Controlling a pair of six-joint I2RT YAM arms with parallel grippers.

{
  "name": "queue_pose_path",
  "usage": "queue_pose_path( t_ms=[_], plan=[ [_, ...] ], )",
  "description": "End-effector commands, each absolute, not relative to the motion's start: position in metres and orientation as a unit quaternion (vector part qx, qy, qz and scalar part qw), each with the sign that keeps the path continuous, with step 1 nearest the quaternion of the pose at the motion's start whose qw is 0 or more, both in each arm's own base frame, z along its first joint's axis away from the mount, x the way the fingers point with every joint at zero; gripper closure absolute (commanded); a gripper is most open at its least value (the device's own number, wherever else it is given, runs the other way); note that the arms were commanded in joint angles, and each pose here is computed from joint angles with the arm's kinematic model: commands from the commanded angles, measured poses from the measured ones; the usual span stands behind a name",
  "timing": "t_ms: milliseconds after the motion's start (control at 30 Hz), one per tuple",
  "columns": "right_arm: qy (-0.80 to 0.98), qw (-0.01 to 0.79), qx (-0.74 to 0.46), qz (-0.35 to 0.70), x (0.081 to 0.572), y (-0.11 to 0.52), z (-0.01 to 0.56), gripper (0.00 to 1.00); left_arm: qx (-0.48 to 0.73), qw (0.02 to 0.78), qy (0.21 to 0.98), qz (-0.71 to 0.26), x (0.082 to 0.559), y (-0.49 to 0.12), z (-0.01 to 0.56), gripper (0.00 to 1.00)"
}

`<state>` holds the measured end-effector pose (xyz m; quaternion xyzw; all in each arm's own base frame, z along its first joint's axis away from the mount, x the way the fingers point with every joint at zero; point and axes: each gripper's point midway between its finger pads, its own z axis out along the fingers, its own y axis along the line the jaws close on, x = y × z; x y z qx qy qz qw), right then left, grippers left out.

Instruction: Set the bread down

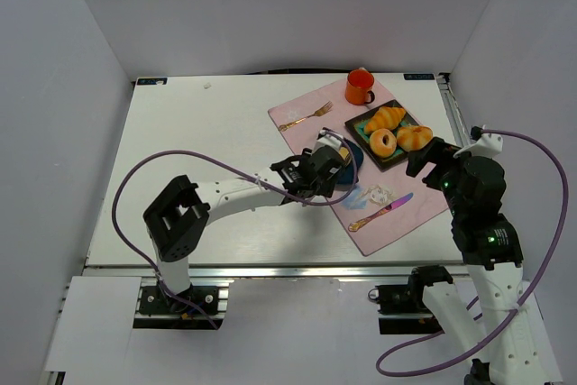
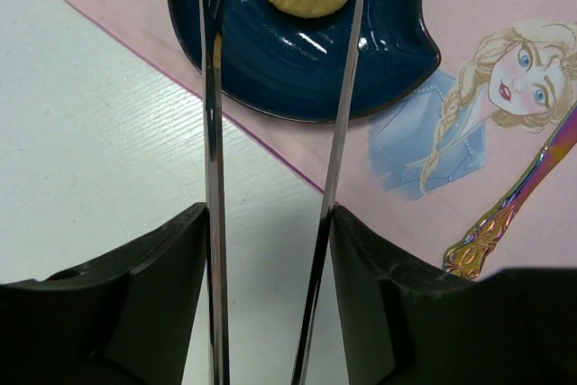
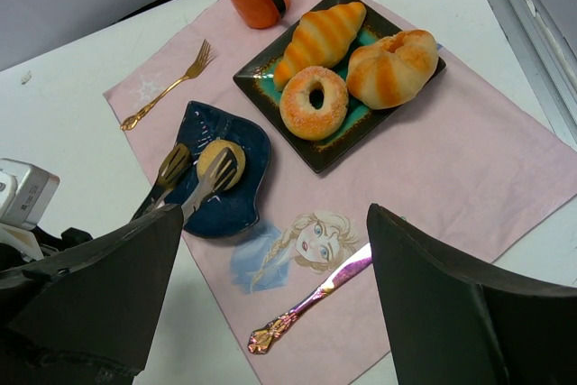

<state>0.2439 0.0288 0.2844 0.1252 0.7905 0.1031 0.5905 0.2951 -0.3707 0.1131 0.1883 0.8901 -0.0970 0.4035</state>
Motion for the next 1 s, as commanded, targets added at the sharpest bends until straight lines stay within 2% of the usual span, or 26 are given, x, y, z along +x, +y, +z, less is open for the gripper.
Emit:
queue_pose_path(
  t_ms=[0,533,667,700,867,967],
  plan=[
    [0.783,0.599,0.124,0.111,0.245,0.031,0.289,0.11,0.171,0.436,0.877,-0.108,0.299,-0.373,0.15,0.35],
    [0.784,0.598,0.123,0.114,0.249,0.033,0.288,0.11,0.155,0.466,0.857,-0.156,0.292,-0.371,0.223,0.36],
    [0.783,0.599,0.123,0.114,0.249,0.033,0.289,0.11,0.104,0.504,0.852,-0.094,0.306,-0.337,0.245,0.39],
    [0.784,0.598,0.123,0.113,0.25,0.033,0.287,0.11,0.089,0.511,0.852,-0.073,0.312,-0.323,0.249,0.48],
    [0.788,0.593,0.119,0.117,0.251,0.035,0.284,0.11,0.023,0.532,0.845,-0.055,0.355,-0.266,0.274,0.44],
    [0.785,0.596,0.115,0.123,0.252,0.037,0.288,0.11,-0.026,0.539,0.842,-0.019,0.393,-0.212,0.277,0.42]
  ],
)
